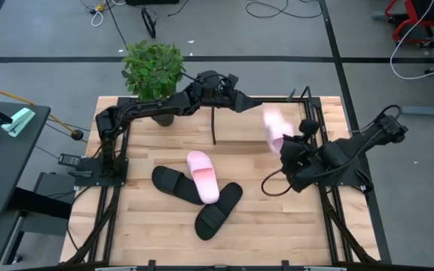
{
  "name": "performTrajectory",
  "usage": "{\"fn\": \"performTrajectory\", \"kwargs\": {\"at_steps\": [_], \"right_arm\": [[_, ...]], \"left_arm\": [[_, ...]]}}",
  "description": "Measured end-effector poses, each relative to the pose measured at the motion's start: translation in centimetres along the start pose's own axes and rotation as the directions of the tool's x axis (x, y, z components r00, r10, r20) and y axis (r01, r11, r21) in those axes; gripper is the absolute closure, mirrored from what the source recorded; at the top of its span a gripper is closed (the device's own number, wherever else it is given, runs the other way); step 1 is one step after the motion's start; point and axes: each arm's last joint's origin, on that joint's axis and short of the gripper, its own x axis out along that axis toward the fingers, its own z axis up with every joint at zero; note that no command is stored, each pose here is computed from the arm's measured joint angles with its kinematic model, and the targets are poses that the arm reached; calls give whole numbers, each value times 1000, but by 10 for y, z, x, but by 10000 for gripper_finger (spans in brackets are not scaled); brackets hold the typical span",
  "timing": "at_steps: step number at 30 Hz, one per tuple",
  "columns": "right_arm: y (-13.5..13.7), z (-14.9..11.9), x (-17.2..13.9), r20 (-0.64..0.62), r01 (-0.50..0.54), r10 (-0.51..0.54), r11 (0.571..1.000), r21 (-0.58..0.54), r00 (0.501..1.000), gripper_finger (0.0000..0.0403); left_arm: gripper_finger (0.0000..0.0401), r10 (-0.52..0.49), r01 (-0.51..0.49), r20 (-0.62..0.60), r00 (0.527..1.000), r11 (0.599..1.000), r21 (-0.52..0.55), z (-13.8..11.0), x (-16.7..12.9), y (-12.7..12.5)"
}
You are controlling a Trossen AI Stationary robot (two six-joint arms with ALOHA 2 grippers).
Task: Pick and place slides into the shelf
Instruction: Put the right pink slide on the shelf
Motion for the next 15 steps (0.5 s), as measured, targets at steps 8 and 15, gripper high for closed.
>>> {"fn": "performTrajectory", "kwargs": {"at_steps": [8,15], "right_arm": [[-15,-1,10,-52,15,-15,1000,15,999,403],[-30,2,33,-146,111,-109,994,3,983,403]], "left_arm": [[208,-81,81,-95,992,997,-6,0,-2,0],[208,-159,158,-184,970,987,-19,-12,2,-10]]}}
